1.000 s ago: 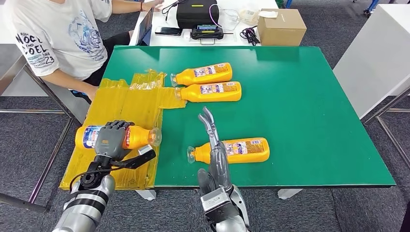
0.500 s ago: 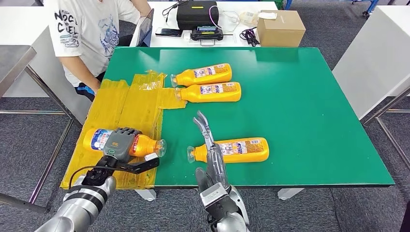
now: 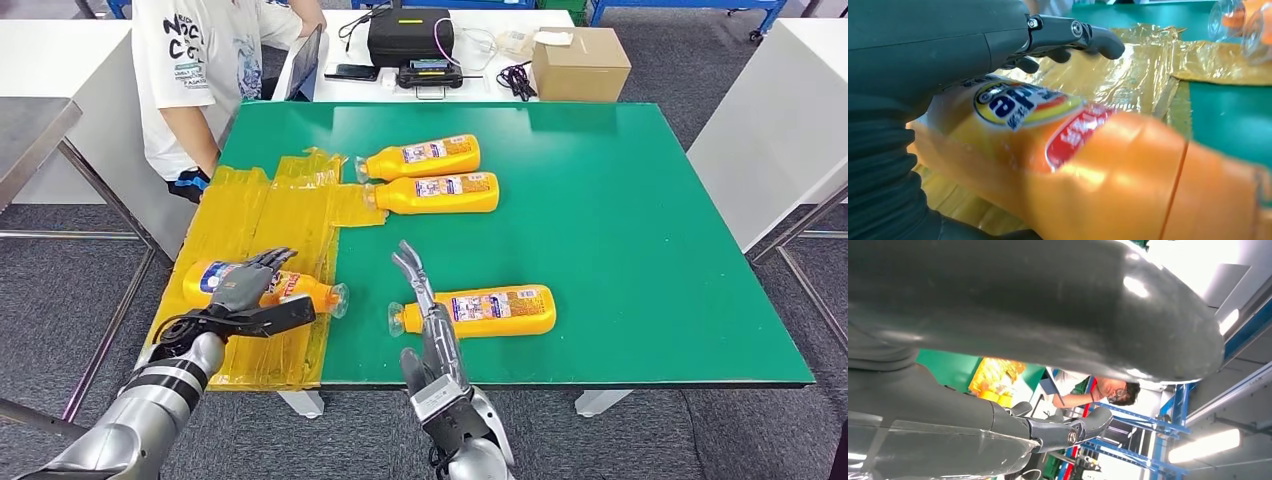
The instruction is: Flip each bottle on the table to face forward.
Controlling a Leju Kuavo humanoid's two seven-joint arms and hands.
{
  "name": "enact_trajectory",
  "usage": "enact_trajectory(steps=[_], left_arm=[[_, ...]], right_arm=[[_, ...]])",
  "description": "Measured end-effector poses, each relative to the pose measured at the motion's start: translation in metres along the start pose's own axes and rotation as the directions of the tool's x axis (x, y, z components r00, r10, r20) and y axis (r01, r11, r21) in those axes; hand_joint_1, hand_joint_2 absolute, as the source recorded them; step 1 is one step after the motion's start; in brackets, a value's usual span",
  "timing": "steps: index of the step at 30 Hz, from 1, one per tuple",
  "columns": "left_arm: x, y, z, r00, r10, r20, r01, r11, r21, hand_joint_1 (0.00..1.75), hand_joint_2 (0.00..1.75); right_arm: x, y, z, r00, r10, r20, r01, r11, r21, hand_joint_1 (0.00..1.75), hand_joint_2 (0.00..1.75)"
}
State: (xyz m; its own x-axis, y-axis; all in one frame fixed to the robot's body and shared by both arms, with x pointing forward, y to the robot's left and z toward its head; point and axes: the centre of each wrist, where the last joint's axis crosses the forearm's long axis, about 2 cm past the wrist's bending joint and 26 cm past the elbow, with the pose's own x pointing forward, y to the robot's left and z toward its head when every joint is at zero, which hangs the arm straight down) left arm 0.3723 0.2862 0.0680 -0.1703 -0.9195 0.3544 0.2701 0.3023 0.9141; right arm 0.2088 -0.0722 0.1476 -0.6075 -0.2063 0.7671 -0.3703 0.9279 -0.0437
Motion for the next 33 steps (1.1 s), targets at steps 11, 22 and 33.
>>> enact_trajectory(steps=[11, 22, 33], left_arm=[[-0.008, -0.002, 0.004, 0.992, 0.128, -0.007, -0.128, 0.992, -0.022, 0.0, 1.75], [-0.009, -0.021, 0.019, 0.807, 0.565, 0.174, -0.585, 0.804, 0.104, 0.0, 1.31], [0.022, -0.018, 0.032, 0.872, 0.412, 0.264, -0.477, 0.593, 0.649, 0.0, 1.75]], right_arm=[[-0.007, 0.002, 0.006, 0.999, 0.0, -0.032, 0.001, 1.0, 0.011, 0.0, 0.0], [-0.014, 0.003, 0.011, 0.998, -0.005, -0.065, 0.006, 1.0, 0.014, 0.0, 0.0], [-0.02, 0.005, 0.011, 0.994, 0.02, -0.105, -0.017, 0.999, 0.037, 0.0, 0.0]])
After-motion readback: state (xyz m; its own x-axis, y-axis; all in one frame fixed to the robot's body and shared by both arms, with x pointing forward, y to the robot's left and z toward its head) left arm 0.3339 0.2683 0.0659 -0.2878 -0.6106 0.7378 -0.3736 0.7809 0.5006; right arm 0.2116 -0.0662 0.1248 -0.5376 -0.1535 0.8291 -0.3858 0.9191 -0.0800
